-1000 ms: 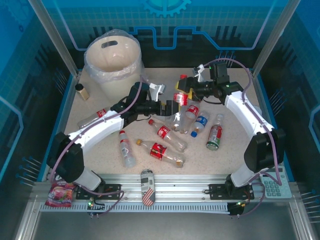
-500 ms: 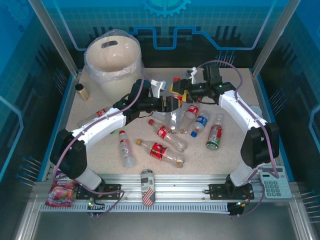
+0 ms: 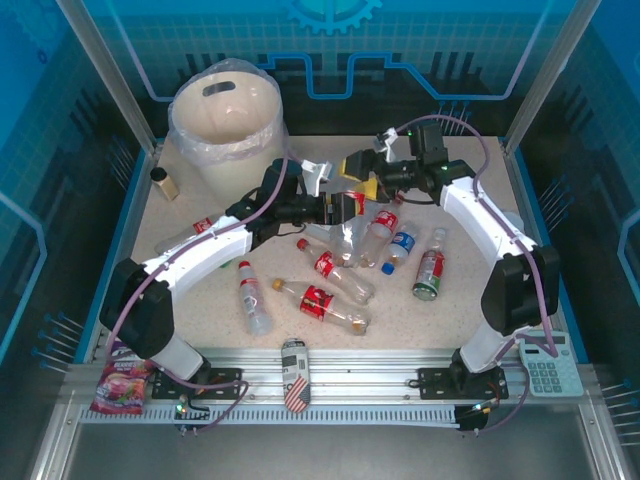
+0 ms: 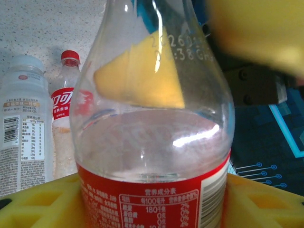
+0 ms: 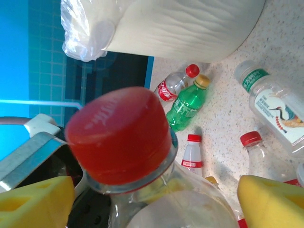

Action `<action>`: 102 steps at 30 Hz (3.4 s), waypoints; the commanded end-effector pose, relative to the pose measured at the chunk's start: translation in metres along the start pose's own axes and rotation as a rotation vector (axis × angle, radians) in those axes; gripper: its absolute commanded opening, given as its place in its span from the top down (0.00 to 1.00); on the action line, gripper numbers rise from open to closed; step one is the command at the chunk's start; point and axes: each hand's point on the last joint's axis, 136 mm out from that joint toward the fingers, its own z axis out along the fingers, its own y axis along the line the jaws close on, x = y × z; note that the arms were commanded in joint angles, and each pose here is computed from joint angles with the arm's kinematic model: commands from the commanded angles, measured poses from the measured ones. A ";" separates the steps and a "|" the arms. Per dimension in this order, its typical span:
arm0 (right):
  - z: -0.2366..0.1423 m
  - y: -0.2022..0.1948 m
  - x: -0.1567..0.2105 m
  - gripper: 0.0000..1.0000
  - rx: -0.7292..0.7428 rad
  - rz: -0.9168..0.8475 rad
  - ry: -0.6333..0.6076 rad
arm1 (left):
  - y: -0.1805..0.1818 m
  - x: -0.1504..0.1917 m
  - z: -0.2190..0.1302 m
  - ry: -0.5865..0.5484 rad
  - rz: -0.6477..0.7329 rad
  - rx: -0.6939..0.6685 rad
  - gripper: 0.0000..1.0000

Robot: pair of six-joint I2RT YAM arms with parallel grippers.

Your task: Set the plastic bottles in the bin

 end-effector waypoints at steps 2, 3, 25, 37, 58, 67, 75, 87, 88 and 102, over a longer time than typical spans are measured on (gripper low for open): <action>-0.034 0.015 -0.018 0.04 -0.011 -0.039 -0.071 | -0.008 -0.020 -0.010 -0.037 0.037 0.010 0.38; -0.042 0.015 -0.022 0.04 -0.007 -0.044 -0.093 | -0.007 -0.026 -0.014 -0.048 0.036 0.007 0.39; -0.100 -0.059 0.008 0.03 0.292 -0.034 -0.182 | 0.025 -0.304 -0.220 -0.756 0.298 -0.331 0.71; -0.109 -0.069 0.016 0.03 0.340 -0.048 -0.178 | 0.147 -0.302 -0.234 -0.639 0.277 -0.733 0.75; -0.114 -0.087 0.020 0.03 0.400 -0.042 -0.193 | 0.261 -0.198 -0.156 -0.297 0.152 -0.768 0.66; -0.117 -0.086 0.018 0.03 0.415 -0.049 -0.202 | 0.270 -0.190 -0.144 -0.269 0.135 -0.746 0.37; -0.118 -0.088 0.016 0.03 0.428 -0.047 -0.203 | 0.265 -0.196 -0.145 -0.271 0.143 -0.733 0.27; -0.167 -0.127 0.030 0.03 0.809 -0.042 -0.177 | 0.227 -0.222 -0.162 -0.325 0.206 -0.707 0.16; -0.174 -0.136 0.036 0.03 0.864 -0.032 -0.157 | 0.220 -0.227 -0.167 -0.340 0.218 -0.705 0.16; -0.176 -0.220 0.089 0.03 1.027 0.143 -0.057 | 0.081 -0.276 -0.256 -0.611 0.395 -0.673 0.05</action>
